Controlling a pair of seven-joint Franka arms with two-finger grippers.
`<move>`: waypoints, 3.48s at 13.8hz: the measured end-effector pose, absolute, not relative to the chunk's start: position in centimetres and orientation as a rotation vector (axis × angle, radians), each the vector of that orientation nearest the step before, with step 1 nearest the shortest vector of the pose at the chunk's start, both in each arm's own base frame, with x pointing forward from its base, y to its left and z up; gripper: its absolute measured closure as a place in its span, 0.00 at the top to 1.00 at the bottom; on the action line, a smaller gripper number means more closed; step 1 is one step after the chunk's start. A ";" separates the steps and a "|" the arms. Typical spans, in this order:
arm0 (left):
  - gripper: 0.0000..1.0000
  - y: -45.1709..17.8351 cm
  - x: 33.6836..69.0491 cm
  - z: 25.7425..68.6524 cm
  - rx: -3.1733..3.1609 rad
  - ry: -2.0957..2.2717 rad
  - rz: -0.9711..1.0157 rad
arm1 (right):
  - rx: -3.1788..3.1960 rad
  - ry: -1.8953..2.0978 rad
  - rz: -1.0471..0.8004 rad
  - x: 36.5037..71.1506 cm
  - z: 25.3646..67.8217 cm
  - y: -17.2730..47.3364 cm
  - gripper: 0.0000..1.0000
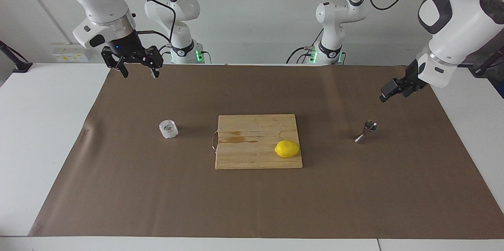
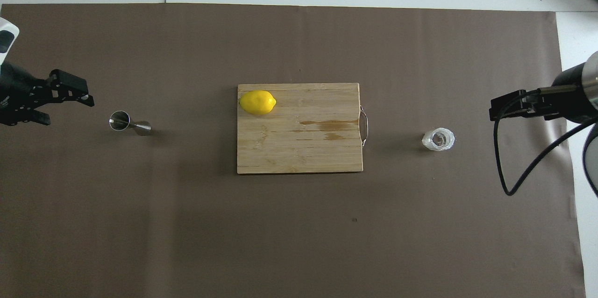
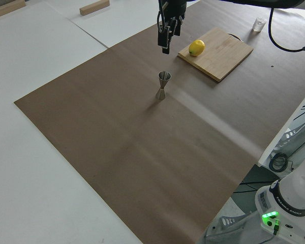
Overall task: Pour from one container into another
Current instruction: 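Open the left gripper and reach toward the small metal cup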
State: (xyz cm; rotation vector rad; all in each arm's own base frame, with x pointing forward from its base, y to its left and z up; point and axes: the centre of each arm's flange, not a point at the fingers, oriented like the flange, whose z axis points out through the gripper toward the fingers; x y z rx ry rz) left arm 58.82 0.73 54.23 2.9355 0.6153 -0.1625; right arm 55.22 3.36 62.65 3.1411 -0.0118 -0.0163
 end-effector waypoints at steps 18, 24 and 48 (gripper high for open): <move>1.00 4.4 56.3 46.6 1.924 1.952 -0.332 | 3.141 -0.012 -0.016 55.2 62.7 3.4 1.00; 1.00 8.4 58.7 41.1 1.642 2.011 -0.625 | 3.141 -0.012 -0.016 55.2 62.7 3.4 1.00; 1.00 7.8 54.8 34.6 1.528 1.934 -0.703 | 3.141 -0.012 -0.016 55.2 62.7 3.4 1.00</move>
